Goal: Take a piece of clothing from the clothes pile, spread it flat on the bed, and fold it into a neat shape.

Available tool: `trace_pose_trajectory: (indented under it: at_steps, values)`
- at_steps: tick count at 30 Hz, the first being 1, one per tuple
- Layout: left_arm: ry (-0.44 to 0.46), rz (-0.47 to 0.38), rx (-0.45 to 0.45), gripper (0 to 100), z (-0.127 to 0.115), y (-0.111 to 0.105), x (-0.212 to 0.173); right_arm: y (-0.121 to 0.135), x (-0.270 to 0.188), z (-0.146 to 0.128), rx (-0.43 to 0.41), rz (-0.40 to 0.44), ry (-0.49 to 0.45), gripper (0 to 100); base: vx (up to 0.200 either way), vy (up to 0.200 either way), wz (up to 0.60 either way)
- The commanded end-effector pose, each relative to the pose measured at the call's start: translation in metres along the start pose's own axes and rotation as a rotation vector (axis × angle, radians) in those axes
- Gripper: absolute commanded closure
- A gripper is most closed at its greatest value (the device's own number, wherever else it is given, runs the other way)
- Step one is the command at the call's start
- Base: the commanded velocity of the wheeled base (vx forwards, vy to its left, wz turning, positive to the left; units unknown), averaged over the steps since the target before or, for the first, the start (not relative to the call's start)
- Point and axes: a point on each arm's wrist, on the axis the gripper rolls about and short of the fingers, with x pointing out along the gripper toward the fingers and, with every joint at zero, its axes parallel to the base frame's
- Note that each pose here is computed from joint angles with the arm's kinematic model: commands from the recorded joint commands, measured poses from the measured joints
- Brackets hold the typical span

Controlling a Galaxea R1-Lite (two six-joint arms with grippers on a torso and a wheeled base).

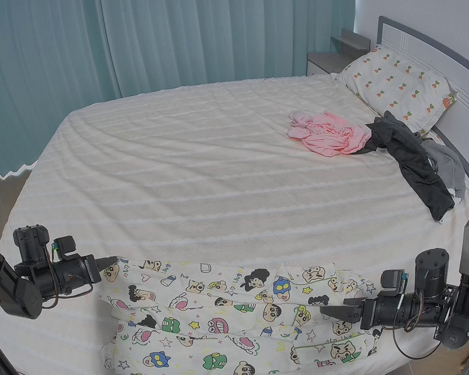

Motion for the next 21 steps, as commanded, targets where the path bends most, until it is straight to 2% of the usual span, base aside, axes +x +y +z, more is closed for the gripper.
trace_pose_trajectory:
  at_steps: [1, 7, 18, 21]
  values:
    - [-0.002, 0.026, -0.013, 100, -0.005, 0.001, -0.014, 0.0, 0.0, 0.001, -0.004, 0.005, -0.009, 0, 0.0, 0.0, 0.0]
    - [0.069, 0.047, -0.004, 100, -0.031, 0.008, -0.025, 0.001, 0.0, 0.001, -0.005, 0.006, -0.01, 0, 0.0, 0.0, 0.0]
    - [0.239, 0.061, 0.005, 100, -0.076, 0.027, -0.013, 0.001, -0.001, 0.001, -0.007, 0.009, -0.012, 0, 0.0, 0.0, 0.0]
    - [0.262, 0.078, -0.008, 100, -0.083, 0.036, -0.014, 0.001, -0.001, 0.001, -0.007, 0.009, -0.012, 0, 0.0, 0.0, 0.0]
